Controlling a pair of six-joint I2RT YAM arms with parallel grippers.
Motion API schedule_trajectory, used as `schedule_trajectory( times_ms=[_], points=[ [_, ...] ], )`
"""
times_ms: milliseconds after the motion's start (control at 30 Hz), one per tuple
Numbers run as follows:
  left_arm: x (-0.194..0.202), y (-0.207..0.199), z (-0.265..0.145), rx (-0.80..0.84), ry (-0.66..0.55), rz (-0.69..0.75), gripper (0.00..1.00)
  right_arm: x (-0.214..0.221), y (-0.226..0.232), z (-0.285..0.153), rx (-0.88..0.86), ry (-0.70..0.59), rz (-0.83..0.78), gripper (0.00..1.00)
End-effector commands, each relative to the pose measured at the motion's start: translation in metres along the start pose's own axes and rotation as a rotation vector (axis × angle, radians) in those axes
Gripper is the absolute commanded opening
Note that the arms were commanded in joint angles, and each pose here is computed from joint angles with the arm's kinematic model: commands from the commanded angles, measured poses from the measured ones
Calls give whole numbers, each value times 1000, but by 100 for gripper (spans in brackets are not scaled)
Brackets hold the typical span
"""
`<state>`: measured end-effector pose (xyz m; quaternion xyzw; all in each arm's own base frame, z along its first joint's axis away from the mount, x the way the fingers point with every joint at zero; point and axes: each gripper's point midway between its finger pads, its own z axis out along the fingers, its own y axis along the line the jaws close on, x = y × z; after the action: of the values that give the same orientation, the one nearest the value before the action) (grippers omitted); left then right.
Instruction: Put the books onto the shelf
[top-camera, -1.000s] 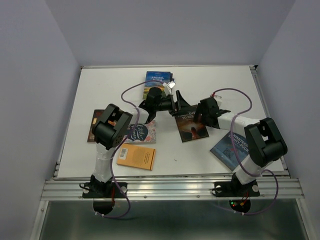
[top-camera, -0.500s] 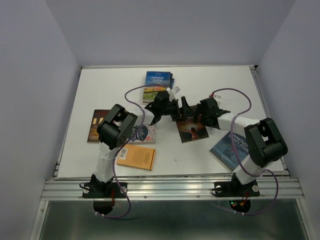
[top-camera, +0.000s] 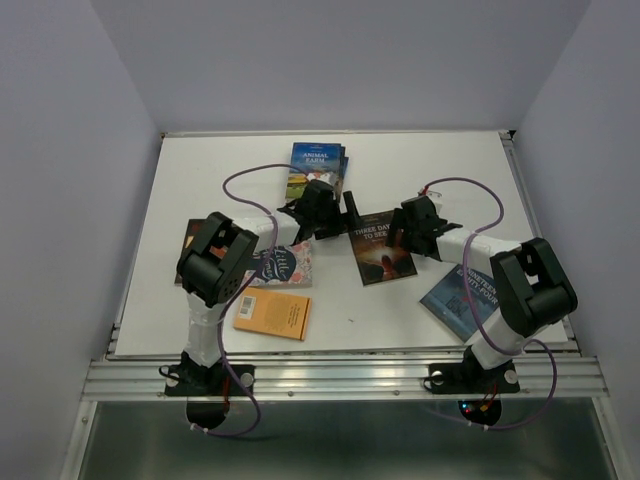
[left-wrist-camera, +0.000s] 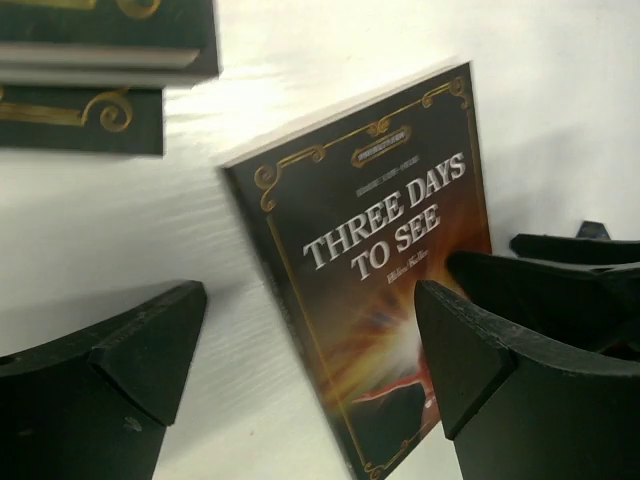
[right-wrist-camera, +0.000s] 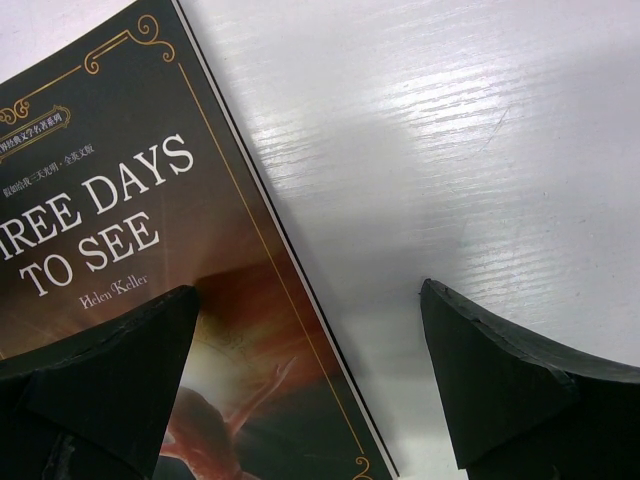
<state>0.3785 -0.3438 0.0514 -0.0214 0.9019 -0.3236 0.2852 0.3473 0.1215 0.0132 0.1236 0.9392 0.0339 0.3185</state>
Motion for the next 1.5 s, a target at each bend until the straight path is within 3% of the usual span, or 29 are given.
schedule_trajectory(
  times_ms=[0,433,767,967,1133,1233,1467],
  points=[
    [-13,8,8,-66,-26,22,99,138,-36,-20,78,491,-17,98],
    [-5,-26,36,123,50,-2,99,142,-33,-19,60,519,-23,98],
    [7,-118,-16,606,144,-82,99,152,-13,-22,-58,575,3,98],
    [15,-139,-35,744,169,-121,99,161,-9,-23,-91,606,20,95],
    [19,-129,-32,706,156,-139,99,162,-7,-23,-106,602,30,91],
    [17,-107,-25,582,136,-136,99,160,-9,-22,-90,586,35,88],
    [-15,-72,-34,329,-30,-69,99,148,-13,-22,-53,541,28,81]
  ],
)
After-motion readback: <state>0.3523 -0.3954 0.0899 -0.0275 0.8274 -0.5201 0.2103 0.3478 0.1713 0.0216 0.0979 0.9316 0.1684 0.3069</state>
